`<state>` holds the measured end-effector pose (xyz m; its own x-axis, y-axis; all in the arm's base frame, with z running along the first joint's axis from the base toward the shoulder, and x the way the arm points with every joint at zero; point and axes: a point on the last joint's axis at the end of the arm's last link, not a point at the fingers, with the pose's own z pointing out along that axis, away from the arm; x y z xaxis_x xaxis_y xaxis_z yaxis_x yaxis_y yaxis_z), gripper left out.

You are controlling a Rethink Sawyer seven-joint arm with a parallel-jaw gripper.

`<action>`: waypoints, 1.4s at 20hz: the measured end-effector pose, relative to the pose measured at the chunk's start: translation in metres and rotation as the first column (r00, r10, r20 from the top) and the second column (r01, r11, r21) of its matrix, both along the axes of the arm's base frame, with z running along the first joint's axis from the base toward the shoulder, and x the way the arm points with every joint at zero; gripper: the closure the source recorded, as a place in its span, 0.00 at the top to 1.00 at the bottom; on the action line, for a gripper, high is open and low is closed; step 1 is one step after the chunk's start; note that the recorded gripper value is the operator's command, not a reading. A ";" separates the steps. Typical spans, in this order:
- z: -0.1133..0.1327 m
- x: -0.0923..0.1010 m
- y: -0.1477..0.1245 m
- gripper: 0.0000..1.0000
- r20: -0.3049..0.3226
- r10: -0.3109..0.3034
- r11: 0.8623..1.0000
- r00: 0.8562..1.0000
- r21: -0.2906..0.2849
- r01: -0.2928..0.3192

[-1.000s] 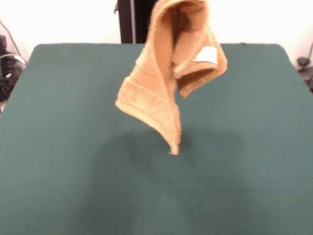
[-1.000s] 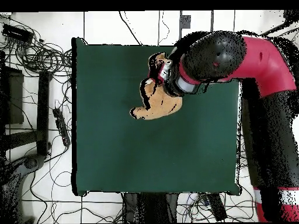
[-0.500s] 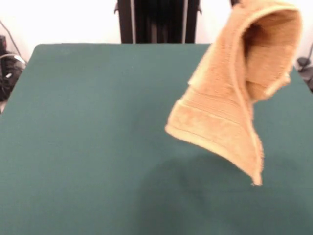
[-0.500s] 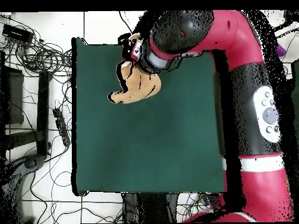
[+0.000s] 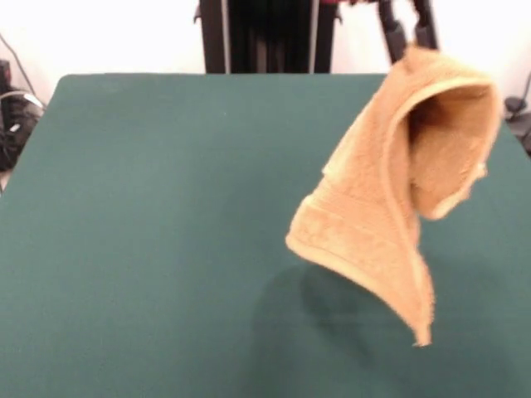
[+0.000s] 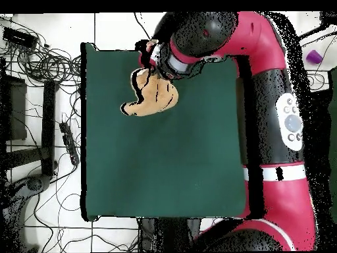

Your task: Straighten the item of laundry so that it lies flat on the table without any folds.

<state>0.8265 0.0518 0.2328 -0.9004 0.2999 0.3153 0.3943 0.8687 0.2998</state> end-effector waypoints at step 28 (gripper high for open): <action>-0.093 -0.077 -0.094 0.00 0.140 -0.083 0.995 0.987 -0.046 0.091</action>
<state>0.7491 -0.0421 0.1399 -0.9039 0.3917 0.1719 0.4271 0.8489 0.3114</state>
